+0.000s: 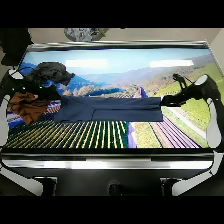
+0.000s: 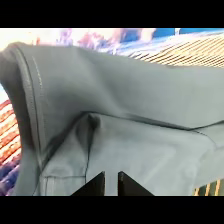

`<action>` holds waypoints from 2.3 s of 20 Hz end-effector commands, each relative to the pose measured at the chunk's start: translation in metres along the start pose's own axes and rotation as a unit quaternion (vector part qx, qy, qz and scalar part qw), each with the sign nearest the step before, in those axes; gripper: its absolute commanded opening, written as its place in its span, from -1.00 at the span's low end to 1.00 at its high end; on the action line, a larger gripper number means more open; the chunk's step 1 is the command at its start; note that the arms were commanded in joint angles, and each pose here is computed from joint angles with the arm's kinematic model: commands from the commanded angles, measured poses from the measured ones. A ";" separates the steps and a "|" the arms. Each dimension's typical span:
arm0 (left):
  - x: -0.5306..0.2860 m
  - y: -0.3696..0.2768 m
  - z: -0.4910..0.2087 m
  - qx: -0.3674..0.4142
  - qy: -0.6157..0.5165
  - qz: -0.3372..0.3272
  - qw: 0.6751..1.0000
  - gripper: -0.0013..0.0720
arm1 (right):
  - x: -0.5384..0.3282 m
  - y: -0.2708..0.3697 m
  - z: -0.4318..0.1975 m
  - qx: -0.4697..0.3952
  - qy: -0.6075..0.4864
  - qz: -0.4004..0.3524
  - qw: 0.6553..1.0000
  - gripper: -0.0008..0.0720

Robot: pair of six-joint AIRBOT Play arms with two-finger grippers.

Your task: Fold the shirts.

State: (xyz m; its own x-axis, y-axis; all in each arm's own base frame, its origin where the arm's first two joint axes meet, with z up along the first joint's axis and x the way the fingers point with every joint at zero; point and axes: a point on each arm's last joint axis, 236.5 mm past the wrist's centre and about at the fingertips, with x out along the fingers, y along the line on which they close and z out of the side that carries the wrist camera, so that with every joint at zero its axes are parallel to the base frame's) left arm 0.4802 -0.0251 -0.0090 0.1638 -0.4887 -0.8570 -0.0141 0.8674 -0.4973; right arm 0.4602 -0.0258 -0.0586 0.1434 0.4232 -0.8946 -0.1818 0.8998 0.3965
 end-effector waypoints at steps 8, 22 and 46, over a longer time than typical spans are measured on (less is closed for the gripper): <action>-0.074 -0.100 -0.002 0.113 -0.080 -0.027 0.990 -0.57 | 0.054 0.018 0.002 0.123 -0.015 0.149 0.981 0.91; 0.069 -0.228 -0.065 0.144 -0.025 -0.110 0.983 -0.88 | -0.062 0.121 0.024 -0.041 -0.087 0.137 0.986 -0.87; 0.112 -0.380 -0.074 0.119 -0.060 -0.289 0.948 -0.90 | -0.179 0.262 0.021 -0.143 -0.213 0.162 0.953 -0.87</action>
State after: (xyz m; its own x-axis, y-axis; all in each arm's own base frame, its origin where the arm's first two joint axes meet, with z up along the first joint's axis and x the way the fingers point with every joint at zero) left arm 0.4188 -0.4598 0.0287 0.1493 -0.9082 -0.3909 0.1747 0.4133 -0.8937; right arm 0.3889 0.1039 0.2072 0.4103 0.6733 -0.6151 -0.4932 0.7312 0.4713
